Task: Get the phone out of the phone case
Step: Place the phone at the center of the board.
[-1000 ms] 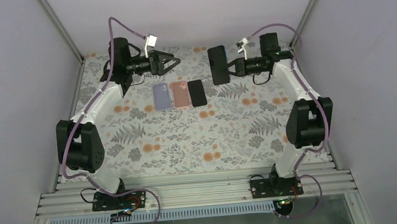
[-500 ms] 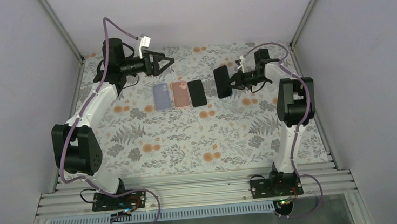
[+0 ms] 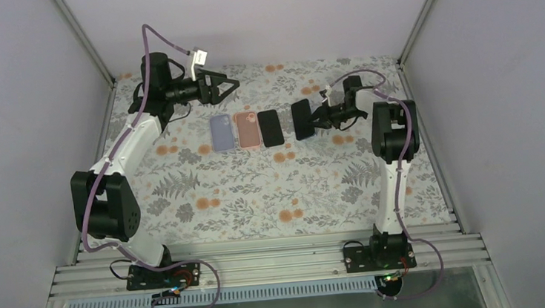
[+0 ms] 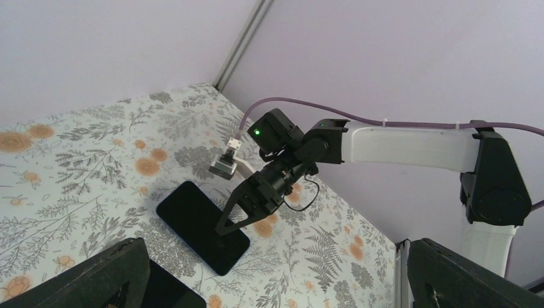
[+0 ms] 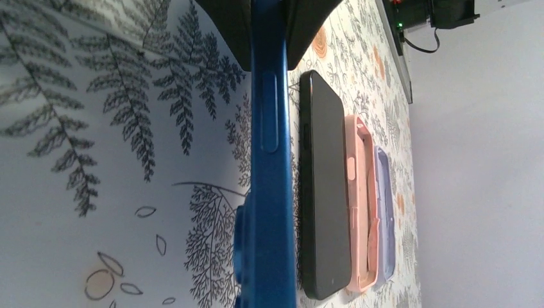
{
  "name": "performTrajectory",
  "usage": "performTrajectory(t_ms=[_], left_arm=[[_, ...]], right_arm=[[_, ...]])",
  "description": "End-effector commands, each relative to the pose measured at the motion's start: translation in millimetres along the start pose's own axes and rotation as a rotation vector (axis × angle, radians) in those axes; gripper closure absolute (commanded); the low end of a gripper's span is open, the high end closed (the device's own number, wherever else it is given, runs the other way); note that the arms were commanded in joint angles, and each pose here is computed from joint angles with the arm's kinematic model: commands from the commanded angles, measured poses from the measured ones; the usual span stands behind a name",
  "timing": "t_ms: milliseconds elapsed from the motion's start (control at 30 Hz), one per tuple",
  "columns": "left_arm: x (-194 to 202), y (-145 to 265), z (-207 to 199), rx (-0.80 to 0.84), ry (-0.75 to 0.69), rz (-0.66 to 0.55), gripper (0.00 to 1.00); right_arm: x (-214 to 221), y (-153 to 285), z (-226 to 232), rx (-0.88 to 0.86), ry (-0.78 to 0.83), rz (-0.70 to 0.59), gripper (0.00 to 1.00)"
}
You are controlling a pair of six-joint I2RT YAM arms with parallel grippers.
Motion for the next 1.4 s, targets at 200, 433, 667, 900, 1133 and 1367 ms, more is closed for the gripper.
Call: performTrajectory(t_ms=[200,433,667,900,1133,1367], left_arm=[[-2.4,7.6,-2.0,-0.002,-0.018,-0.029,0.00],[-5.2,8.9,4.0,-0.019,0.010,-0.039,0.00],[-6.6,13.9,4.5,-0.037,0.013,-0.054,0.00],[-9.1,21.0,4.4,-0.070,0.014,-0.076,0.00],[-11.6,29.5,5.4,-0.122,0.010,-0.103,0.00],[-19.9,44.7,12.7,-0.236,0.029,-0.127,0.00]], right_arm=[[-10.1,-9.2,-3.5,-0.113,-0.040,-0.022,0.82],[-9.3,-7.5,6.0,-0.067,-0.041,-0.030,0.45],[-8.7,2.7,26.5,0.022,-0.005,-0.048,0.01],[2.7,-6.1,40.3,0.039,0.005,-0.021,0.01],[0.6,-7.5,37.0,0.107,0.010,-0.016,0.01],[-14.5,20.4,54.5,0.199,0.103,-0.075,0.01]])
Point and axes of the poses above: each gripper's point midway between its finger pads, its own y axis back along the fingers, its own z axis along the line the jaws close on, x = y × z, the point moved 9 cm from there along y, back along the fingers, and after that the axes turned 8 degrees about y, right-handed, at the moved point
